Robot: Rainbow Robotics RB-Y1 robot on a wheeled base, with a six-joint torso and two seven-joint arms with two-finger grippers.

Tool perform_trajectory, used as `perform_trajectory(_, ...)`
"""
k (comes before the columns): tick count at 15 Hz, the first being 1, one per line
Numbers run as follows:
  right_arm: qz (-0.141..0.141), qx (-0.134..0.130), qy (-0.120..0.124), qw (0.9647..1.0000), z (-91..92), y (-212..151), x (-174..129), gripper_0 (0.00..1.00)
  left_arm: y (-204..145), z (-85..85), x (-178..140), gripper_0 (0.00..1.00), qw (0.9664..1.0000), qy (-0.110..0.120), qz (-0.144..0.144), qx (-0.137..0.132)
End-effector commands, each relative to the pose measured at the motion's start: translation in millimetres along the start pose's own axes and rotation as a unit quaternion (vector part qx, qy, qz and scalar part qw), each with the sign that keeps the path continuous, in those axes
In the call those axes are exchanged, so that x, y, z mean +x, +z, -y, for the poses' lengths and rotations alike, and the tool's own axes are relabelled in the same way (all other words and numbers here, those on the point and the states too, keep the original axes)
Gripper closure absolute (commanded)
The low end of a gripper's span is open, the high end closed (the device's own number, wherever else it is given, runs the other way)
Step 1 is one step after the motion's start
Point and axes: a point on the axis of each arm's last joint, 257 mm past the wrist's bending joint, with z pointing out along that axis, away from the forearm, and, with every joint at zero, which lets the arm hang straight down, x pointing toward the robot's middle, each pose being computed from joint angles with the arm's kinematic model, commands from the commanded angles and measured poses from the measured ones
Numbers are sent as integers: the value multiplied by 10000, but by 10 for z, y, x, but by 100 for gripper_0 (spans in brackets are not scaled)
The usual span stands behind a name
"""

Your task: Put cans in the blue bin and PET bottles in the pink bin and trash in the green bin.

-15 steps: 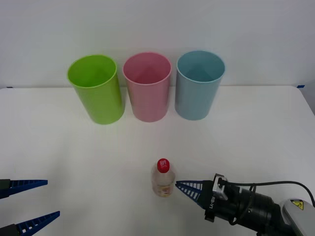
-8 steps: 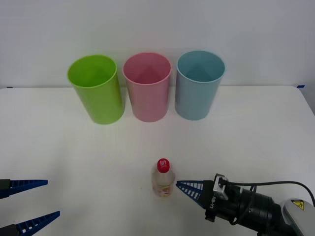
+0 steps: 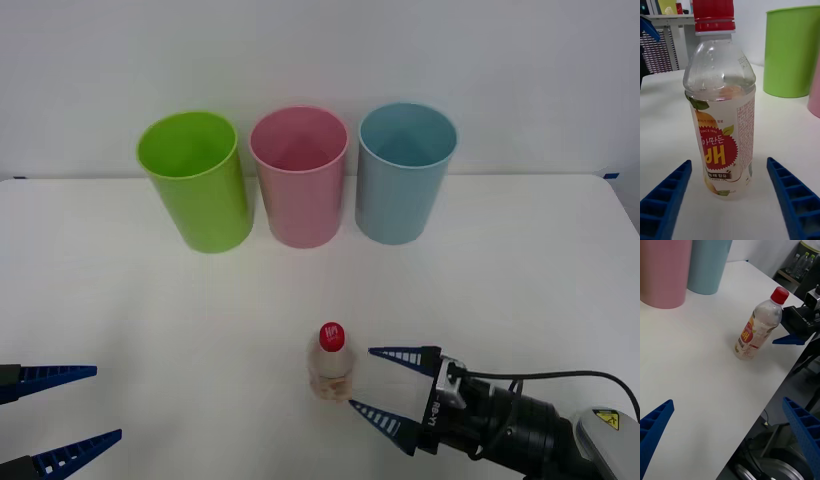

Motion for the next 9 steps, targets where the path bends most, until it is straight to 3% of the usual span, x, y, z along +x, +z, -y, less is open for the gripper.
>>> perform_trajectory(1, 37, -19, 13, 10000, -13, 3, -17, 0, 0, 0, 0, 0, 10000, 0, 0, 0)
perform_trajectory(9, 53, -29, -10, 10000, -12, -9, -26, 0, 0, 0, 0, 0, 10000, 0, 0, 0)
